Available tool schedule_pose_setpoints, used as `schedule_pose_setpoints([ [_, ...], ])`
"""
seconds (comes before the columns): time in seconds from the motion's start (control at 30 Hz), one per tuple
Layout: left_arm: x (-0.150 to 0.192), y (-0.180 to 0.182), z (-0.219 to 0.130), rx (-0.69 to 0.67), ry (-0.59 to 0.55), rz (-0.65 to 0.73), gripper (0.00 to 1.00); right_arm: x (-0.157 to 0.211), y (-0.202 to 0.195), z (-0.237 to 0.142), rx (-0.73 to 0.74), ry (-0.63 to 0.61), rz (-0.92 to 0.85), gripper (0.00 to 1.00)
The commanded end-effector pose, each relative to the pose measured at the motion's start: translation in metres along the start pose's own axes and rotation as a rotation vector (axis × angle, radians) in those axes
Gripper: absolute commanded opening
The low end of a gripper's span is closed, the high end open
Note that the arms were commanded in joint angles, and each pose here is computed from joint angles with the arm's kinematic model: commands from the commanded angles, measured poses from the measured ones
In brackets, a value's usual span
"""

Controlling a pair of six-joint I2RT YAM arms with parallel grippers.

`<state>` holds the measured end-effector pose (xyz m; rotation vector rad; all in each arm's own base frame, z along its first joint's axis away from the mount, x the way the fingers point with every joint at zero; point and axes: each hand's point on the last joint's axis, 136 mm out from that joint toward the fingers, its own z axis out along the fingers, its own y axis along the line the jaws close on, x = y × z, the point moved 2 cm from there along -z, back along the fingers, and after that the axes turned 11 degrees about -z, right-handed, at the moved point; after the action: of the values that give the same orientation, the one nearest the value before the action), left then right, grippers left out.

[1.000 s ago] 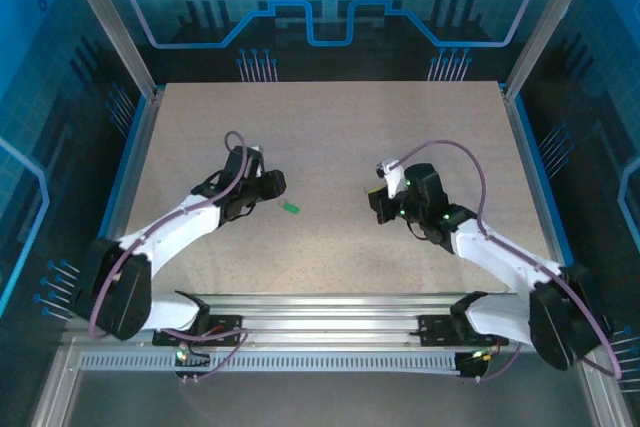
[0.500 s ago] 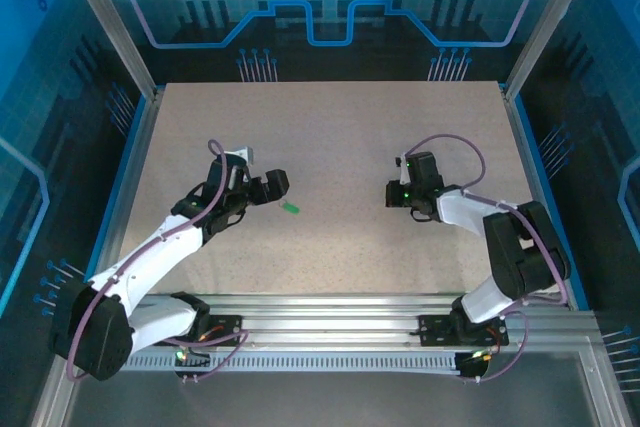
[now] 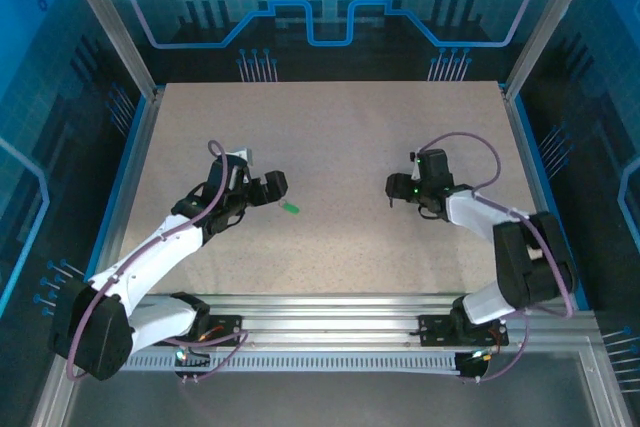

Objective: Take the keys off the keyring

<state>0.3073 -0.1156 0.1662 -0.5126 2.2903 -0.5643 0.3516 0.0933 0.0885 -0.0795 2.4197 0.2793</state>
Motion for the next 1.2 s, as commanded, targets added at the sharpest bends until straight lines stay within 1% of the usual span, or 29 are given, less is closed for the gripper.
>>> schedule_pose_setpoints([
  [0.0,-0.031,0.004,-0.011,-0.098,-0.11,0.036,0.99,-0.026,-0.013,-0.03,0.089,-0.08,-0.02,1.0],
  [0.1,-0.058,0.013,-0.017,-0.205,-0.242,0.096,0.99,-0.049,-0.025,-0.05,0.201,-0.132,-0.067,1.0],
  [0.17,-0.07,0.017,-0.017,-0.243,-0.307,0.201,0.99,-0.06,-0.042,-0.06,0.35,-0.14,-0.091,1.0],
  [0.2,-0.076,0.021,-0.017,-0.272,-0.358,0.24,1.0,-0.063,-0.051,-0.063,0.43,-0.15,-0.109,1.0],
  [0.27,-0.09,0.035,-0.02,-0.316,-0.491,0.294,0.99,-0.065,-0.061,-0.061,0.51,-0.175,-0.187,1.0],
  [0.33,-0.101,0.057,-0.02,-0.344,-0.565,0.275,0.99,-0.063,-0.069,-0.054,0.57,-0.206,-0.252,1.0],
  [0.4,-0.109,0.086,-0.017,-0.383,-0.584,0.186,0.99,-0.058,-0.073,-0.044,0.595,-0.259,-0.313,1.0],
  [0.43,-0.11,0.094,-0.011,-0.375,-0.568,0.172,0.99,-0.057,-0.075,-0.04,0.607,-0.303,-0.314,1.0],
  [0.47,-0.11,0.1,-0.001,-0.377,-0.554,0.188,0.99,-0.054,-0.077,-0.037,0.61,-0.352,-0.306,1.0],
  [0.53,-0.109,0.115,0.016,-0.441,-0.545,0.224,0.99,-0.051,-0.074,-0.03,0.588,-0.42,-0.355,1.0],
  [0.6,-0.105,0.124,0.031,-0.465,-0.545,0.262,0.99,-0.05,-0.071,-0.027,0.579,-0.452,-0.379,1.0],
  [0.63,-0.1,0.127,0.036,-0.448,-0.549,0.246,1.0,-0.048,-0.071,-0.021,0.559,-0.442,-0.38,1.0],
  [0.67,-0.098,0.127,0.038,-0.4,-0.592,0.236,0.99,-0.05,-0.07,-0.02,0.549,-0.45,-0.391,1.0],
  [0.7,-0.091,0.125,0.041,-0.345,-0.611,0.245,0.99,-0.048,-0.07,-0.018,0.535,-0.429,-0.385,1.0],
  [0.73,-0.086,0.123,0.042,-0.297,-0.638,0.28,0.99,-0.048,-0.067,-0.016,0.485,-0.44,-0.398,1.0],
  [0.8,-0.07,0.113,0.046,-0.211,-0.597,0.337,0.99,-0.046,-0.064,-0.014,0.411,-0.441,-0.398,1.0],
  [0.83,-0.069,0.109,0.045,-0.173,-0.623,0.347,0.99,-0.044,-0.064,-0.013,0.361,-0.443,-0.393,1.0],
  [0.87,-0.064,0.114,0.047,-0.164,-0.632,0.347,0.99,-0.043,-0.065,-0.012,0.314,-0.445,-0.38,1.0],
  [0.9,-0.066,0.113,0.045,-0.165,-0.681,0.368,0.99,-0.041,-0.067,-0.011,0.275,-0.449,-0.366,1.0],
  [0.93,-0.065,0.11,0.045,-0.161,-0.674,0.369,0.99,-0.035,-0.066,-0.008,0.218,-0.458,-0.365,1.0],
  [0.97,-0.063,0.114,0.05,-0.187,-0.616,0.358,0.99,-0.035,-0.065,-0.01,0.205,-0.52,-0.375,1.0],
  [1.0,-0.065,0.116,0.054,-0.203,-0.603,0.349,0.99,-0.033,-0.068,-0.014,0.231,-0.528,-0.364,1.0],
  [1.03,-0.071,0.116,0.053,-0.212,-0.625,0.342,0.99,-0.028,-0.072,-0.015,0.258,-0.511,-0.341,1.0],
  [1.1,-0.07,0.116,0.053,-0.21,-0.618,0.338,0.99,-0.03,-0.073,-0.018,0.302,-0.54,-0.35,1.0],
  [1.17,-0.07,0.116,0.053,-0.209,-0.622,0.34,0.99,-0.033,-0.07,-0.014,0.323,-0.52,-0.365,1.0],
])
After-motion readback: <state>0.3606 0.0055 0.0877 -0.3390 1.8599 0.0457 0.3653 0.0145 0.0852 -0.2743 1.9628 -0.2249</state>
